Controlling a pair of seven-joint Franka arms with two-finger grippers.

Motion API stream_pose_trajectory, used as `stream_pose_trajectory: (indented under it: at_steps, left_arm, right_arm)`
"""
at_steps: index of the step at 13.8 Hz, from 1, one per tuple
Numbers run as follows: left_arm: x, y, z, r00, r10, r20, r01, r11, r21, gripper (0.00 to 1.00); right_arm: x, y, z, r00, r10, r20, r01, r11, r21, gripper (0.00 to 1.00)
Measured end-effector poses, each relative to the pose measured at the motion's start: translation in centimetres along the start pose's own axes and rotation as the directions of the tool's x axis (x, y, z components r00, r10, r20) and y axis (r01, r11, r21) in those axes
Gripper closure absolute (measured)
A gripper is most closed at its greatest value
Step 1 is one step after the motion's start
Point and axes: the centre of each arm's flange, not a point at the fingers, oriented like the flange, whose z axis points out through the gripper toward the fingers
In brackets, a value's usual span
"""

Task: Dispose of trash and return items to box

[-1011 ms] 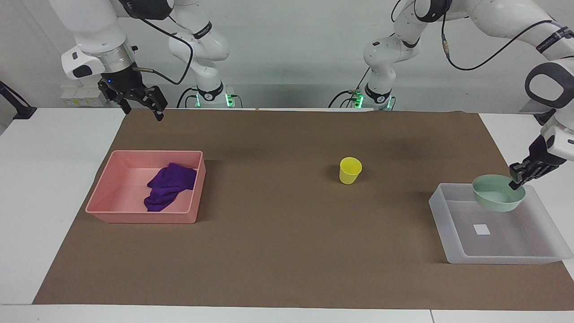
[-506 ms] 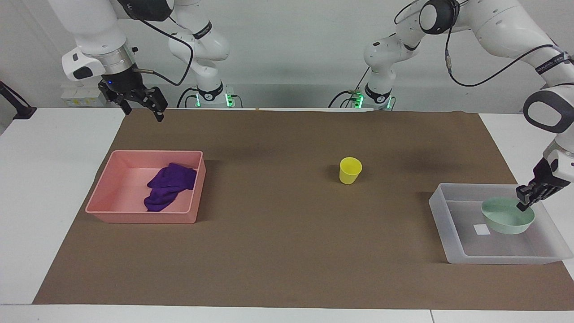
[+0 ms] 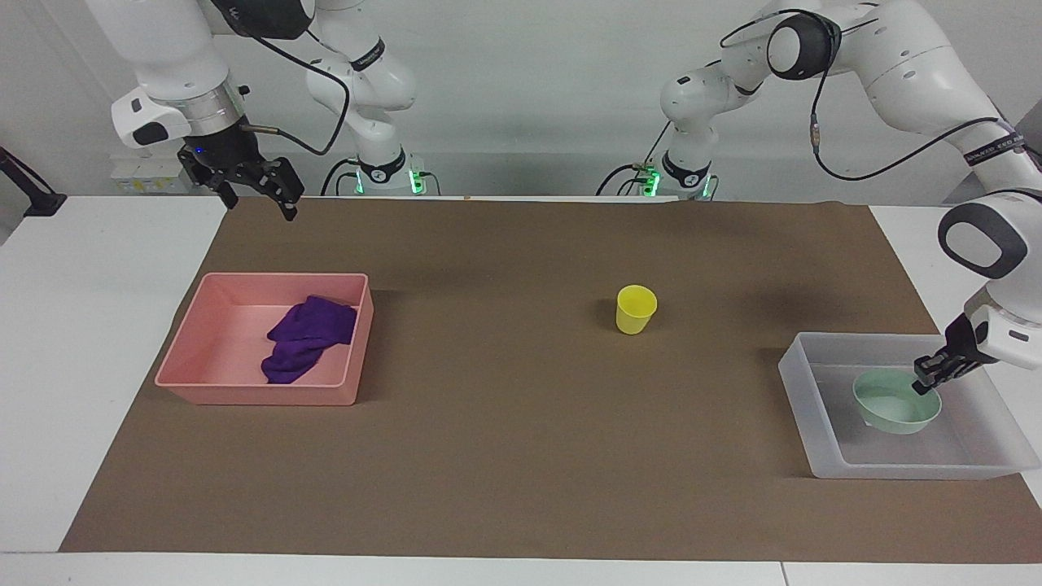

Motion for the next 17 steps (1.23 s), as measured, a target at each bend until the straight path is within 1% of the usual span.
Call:
stream_pose_trajectory:
  at_steps: [2, 6, 11, 16, 17]
  left_arm:
    - [-0.3, -0.4, 0.2, 1.0, 0.005, 0.021, -0.004, 1.0, -0.002, 0.96]
    - [-0.5, -0.5, 0.8, 0.999, 0.021, 0.041, -0.021, 1.0, -0.006, 0.96]
    - [-1.0, -1.1, 3.9, 0.996, 0.021, 0.09, -0.02, 1.0, -0.015, 0.96]
    - [-1.3, -1.6, 5.2, 0.994, 0.02, 0.109, -0.018, 1.0, -0.016, 0.96]
    - [-1.2, -1.7, 5.2, 0.994, 0.022, 0.107, -0.02, 1.0, -0.016, 0.91]
  right_arm:
    - [0.0, 0.0, 0.0, 1.0, 0.0, 0.001, 0.0, 1.0, 0.0, 0.0]
    - [0.0, -0.1, 0.2, 1.0, -0.002, 0.003, 0.002, 1.0, -0.001, 0.0]
    - [0.0, -0.1, 0.2, 1.0, -0.003, 0.004, 0.003, 1.0, -0.001, 0.0]
    - [0.0, -0.2, 0.2, 1.0, -0.003, 0.004, 0.003, 1.0, -0.001, 0.0]
    - [0.0, -0.2, 0.2, 1.0, -0.003, 0.004, 0.003, 1.0, -0.001, 0.0]
